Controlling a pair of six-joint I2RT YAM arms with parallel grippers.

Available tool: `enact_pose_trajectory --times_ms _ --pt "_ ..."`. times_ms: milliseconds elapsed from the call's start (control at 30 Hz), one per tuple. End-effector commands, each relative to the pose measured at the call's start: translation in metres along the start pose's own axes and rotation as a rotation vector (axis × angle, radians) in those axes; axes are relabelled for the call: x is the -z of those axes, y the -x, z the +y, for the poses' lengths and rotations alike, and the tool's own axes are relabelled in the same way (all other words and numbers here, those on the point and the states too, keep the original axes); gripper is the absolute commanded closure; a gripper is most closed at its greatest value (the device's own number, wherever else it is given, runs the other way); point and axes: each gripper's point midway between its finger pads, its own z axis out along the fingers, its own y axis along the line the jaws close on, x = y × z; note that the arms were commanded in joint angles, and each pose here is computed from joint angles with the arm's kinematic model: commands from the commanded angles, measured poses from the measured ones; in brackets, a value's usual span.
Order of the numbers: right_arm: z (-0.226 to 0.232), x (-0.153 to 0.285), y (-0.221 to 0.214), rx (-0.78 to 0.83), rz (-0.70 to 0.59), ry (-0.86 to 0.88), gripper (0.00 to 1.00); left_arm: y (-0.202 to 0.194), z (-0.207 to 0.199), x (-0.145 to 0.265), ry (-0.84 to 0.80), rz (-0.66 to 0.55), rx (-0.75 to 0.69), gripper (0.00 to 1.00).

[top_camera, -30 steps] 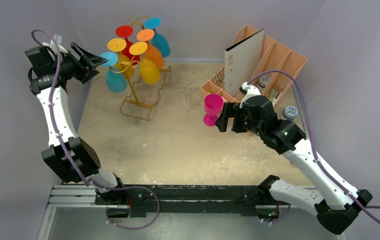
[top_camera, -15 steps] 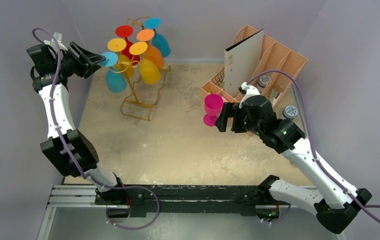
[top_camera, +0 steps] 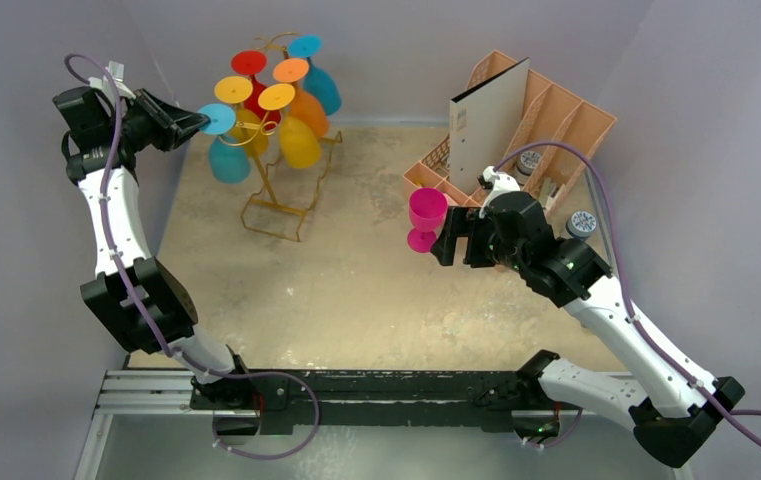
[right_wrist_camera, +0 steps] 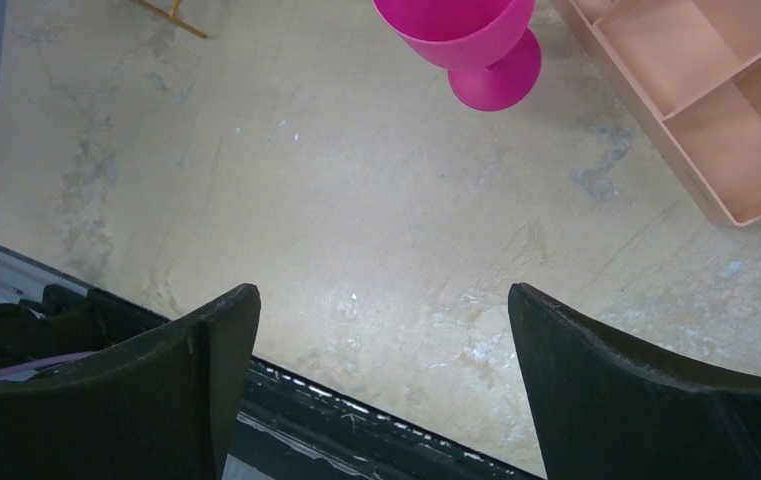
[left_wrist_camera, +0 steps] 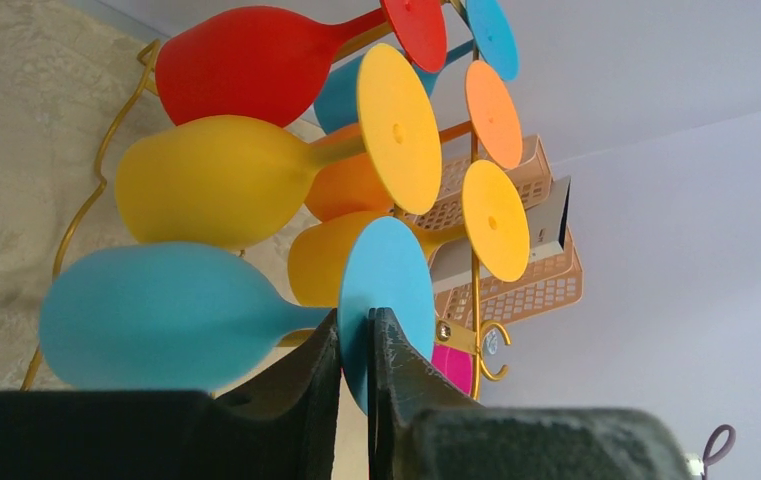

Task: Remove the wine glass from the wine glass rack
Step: Pick up the wine glass from the wine rack.

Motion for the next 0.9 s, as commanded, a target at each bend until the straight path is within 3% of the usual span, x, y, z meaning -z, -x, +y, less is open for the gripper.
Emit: enact_pose_trajectory --times_ms 0,333,867 --pt "0.005 0.008 0.008 -0.015 -0.020 0.014 0.04 -0.003 -0.007 0.006 0.005 -0.008 -0.011 0.91" --pt "0.004 0.007 0.005 -0.021 -0.009 0.007 0.04 0.003 -0.018 0.011 0.013 -0.018 -0.015 1.00" --pt "0.002 0.008 0.004 -0.019 -0.005 0.000 0.04 0.013 -0.032 0.011 -0.134 -0.043 0.147 1.00"
